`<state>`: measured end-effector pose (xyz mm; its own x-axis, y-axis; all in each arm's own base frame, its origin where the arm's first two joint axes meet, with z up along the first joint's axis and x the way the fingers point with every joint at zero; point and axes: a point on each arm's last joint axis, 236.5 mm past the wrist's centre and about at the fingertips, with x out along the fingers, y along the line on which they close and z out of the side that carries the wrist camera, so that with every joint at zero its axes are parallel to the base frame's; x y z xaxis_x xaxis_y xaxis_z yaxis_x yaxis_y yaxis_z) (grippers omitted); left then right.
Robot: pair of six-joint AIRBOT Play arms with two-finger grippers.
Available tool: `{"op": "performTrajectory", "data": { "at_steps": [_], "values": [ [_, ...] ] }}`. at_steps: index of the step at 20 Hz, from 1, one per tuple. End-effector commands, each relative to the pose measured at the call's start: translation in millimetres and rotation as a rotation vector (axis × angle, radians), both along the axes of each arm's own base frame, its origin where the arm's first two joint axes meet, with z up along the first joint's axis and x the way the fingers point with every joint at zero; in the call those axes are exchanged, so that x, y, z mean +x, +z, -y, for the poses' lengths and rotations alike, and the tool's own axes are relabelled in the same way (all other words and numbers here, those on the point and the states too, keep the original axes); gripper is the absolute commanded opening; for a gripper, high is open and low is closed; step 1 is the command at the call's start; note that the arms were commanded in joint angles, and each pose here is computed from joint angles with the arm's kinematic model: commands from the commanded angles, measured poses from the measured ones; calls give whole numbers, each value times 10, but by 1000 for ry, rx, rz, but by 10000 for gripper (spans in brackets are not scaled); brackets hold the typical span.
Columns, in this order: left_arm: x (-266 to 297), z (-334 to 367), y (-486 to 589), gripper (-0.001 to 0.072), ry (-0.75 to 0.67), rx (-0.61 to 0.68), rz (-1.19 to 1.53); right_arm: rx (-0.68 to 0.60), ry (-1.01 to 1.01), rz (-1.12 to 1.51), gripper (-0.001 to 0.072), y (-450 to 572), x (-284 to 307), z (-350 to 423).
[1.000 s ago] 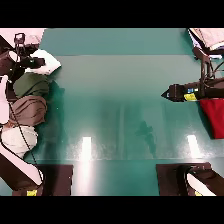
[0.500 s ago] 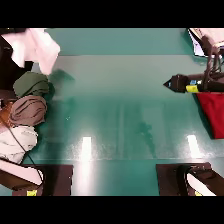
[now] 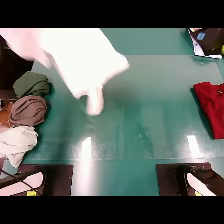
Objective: Fold the shirts.
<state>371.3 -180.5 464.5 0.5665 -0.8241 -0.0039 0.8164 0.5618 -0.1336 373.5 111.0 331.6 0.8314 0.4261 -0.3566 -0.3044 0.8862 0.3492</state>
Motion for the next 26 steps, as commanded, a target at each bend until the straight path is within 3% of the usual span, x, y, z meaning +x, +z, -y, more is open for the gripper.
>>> {"op": "performTrajectory", "data": {
  "at_steps": [1, 7, 11, 15, 16, 18, 19, 26],
  "values": [
    [-268, 545, -762, 22, -139, 157, -204, -24, 23, 26, 21, 247, -156, -4],
    [87, 550, -2834, 22, -31, 402, -671, -76, 83, -100, 21, 7, -383, -59],
    [-72, 478, -3628, 22, -17, 429, -880, -108, 92, -152, 21, -119, -452, -34],
    [-215, 307, -3774, 23, -32, 491, -942, -106, 111, -214, 23, -314, -480, -65],
    [-238, 221, -3746, 22, -35, 497, -959, -109, 119, -264, 55, -484, -493, -69],
    [-311, 20, -3688, 23, -38, 502, -1002, -117, 142, -383, 396, -904, -551, -95],
    [-335, -68, -3667, 22, -33, 497, -1019, -120, 158, -443, 439, -1124, -594, -127],
    [-296, -232, -3603, 22, -2, 454, -1035, -12, 395, -793, 449, -2735, -956, -1102]
  ]
}}
